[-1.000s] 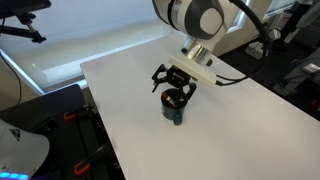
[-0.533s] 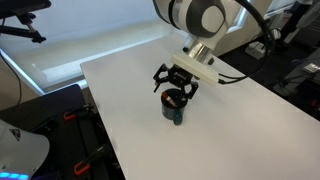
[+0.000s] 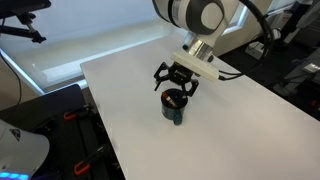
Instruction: Remove the marker from the mug
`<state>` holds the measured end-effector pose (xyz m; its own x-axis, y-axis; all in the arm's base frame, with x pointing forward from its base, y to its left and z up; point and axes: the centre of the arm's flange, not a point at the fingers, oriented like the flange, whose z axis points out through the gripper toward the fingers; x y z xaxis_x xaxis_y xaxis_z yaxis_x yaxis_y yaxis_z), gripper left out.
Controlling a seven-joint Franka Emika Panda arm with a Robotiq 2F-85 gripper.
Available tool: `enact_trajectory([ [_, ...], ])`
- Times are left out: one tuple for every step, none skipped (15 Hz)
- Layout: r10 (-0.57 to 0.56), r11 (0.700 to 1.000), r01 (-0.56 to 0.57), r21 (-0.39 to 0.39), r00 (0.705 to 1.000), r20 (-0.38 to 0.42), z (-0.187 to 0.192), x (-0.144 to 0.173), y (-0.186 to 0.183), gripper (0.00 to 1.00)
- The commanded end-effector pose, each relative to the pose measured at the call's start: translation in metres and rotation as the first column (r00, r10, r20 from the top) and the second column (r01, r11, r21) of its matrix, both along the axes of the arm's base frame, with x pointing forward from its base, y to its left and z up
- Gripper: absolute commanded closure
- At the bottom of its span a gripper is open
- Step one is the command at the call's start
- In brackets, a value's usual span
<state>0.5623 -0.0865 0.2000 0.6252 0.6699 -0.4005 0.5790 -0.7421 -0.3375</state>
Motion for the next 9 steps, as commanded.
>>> enact_trajectory([
  [0.034, 0.999, -0.034, -0.002, 0.999, -0.013, -0.0021, 0.0063, 0.0096, 0.00],
  [0.033, 0.999, -0.033, 0.000, 0.999, -0.016, -0.0032, 0.0060, 0.0110, 0.00],
  [0.033, 0.999, -0.033, 0.000, 0.999, -0.016, -0.0043, 0.0051, 0.0114, 0.00],
  [0.037, 0.999, -0.037, 0.005, 0.999, -0.016, -0.0055, 0.0042, 0.0112, 0.00],
  [0.033, 0.999, -0.033, 0.005, 0.999, -0.018, -0.0064, 0.0037, 0.0110, 0.25],
  [0.032, 0.999, -0.032, 0.006, 0.999, -0.020, -0.0071, 0.0033, 0.0107, 0.26],
  [0.031, 0.999, -0.031, 0.007, 0.999, -0.021, -0.0076, 0.0030, 0.0106, 0.34],
  [0.031, 0.999, -0.031, 0.008, 0.999, -0.022, -0.0082, 0.0027, 0.0104, 0.42],
  [0.031, 0.999, -0.031, 0.009, 0.999, -0.023, -0.0086, 0.0024, 0.0103, 0.51],
])
